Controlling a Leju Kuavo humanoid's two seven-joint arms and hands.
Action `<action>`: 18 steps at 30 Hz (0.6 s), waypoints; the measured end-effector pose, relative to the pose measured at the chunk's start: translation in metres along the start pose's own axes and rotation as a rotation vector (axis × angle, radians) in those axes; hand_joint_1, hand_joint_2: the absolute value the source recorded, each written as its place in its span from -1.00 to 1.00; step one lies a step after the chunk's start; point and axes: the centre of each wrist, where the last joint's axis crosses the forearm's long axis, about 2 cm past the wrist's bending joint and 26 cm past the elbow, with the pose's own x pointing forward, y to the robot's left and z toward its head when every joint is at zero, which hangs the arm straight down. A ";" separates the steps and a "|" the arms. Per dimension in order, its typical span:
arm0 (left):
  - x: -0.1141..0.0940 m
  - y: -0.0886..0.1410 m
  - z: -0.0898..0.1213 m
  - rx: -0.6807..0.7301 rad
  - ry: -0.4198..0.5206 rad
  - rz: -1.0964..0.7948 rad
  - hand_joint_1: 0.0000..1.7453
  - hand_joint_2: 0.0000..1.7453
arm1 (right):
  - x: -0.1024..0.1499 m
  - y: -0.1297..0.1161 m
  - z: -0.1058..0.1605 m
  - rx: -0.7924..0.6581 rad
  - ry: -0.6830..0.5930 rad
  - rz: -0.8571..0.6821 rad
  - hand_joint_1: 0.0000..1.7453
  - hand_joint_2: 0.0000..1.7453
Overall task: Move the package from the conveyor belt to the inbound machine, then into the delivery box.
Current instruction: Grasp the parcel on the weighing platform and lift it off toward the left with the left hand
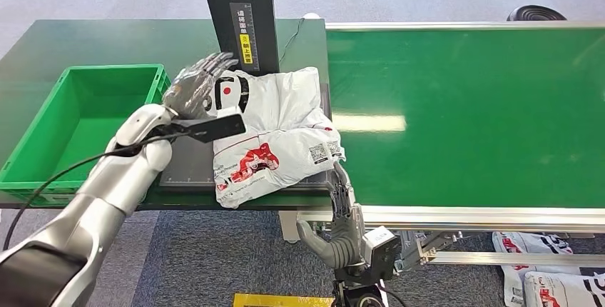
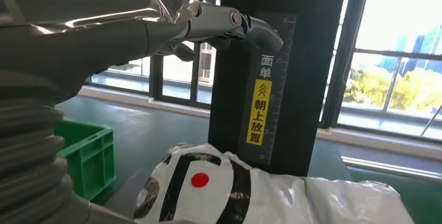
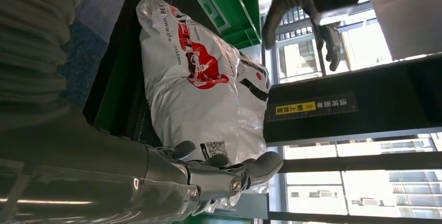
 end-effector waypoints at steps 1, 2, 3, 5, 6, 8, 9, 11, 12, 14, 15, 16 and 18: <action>0.002 0.006 -0.006 -0.016 0.004 -0.008 -1.00 1.00 | 0.000 0.001 -0.001 0.003 -0.002 -0.002 -1.00 1.00; 0.003 0.011 -0.011 -0.033 0.009 -0.017 -1.00 1.00 | 0.001 0.001 -0.002 0.005 -0.004 -0.003 -1.00 1.00; 0.006 0.015 -0.016 -0.049 0.013 -0.026 -1.00 1.00 | 0.001 0.002 -0.002 0.007 -0.006 -0.004 -1.00 1.00; 0.010 0.019 -0.023 -0.086 0.023 -0.042 -1.00 1.00 | 0.001 0.003 -0.004 0.011 -0.009 -0.006 -1.00 1.00; 0.012 0.019 -0.026 -0.106 0.029 -0.047 -1.00 1.00 | 0.001 0.003 -0.004 0.012 -0.010 -0.008 -1.00 1.00; 0.017 0.019 -0.030 -0.149 0.039 -0.047 -1.00 1.00 | 0.002 0.004 -0.004 0.015 -0.011 -0.012 -1.00 1.00; 0.019 0.018 -0.033 -0.169 0.043 -0.045 -1.00 1.00 | 0.002 0.005 -0.005 0.016 -0.011 -0.014 -1.00 1.00; 0.022 0.017 -0.036 -0.201 0.049 -0.039 -1.00 1.00 | 0.002 0.006 -0.005 0.017 -0.012 -0.017 -1.00 1.00; 0.024 0.017 -0.037 -0.212 0.050 -0.038 -1.00 1.00 | 0.002 0.006 -0.005 0.018 -0.013 -0.018 -1.00 1.00; 0.025 0.016 -0.038 -0.223 0.051 -0.039 -1.00 1.00 | 0.002 0.006 -0.005 0.018 -0.013 -0.018 -1.00 1.00; 0.026 0.016 -0.039 -0.228 0.051 -0.039 -1.00 1.00 | 0.002 0.007 -0.005 0.018 -0.013 -0.018 -1.00 1.00; 0.026 0.015 -0.039 -0.233 0.052 -0.038 -1.00 1.00 | 0.003 0.007 -0.005 0.018 -0.013 -0.019 -1.00 1.00; 0.027 0.015 -0.039 -0.251 0.054 -0.030 -1.00 1.00 | 0.003 0.007 -0.006 0.019 -0.014 -0.021 -1.00 1.00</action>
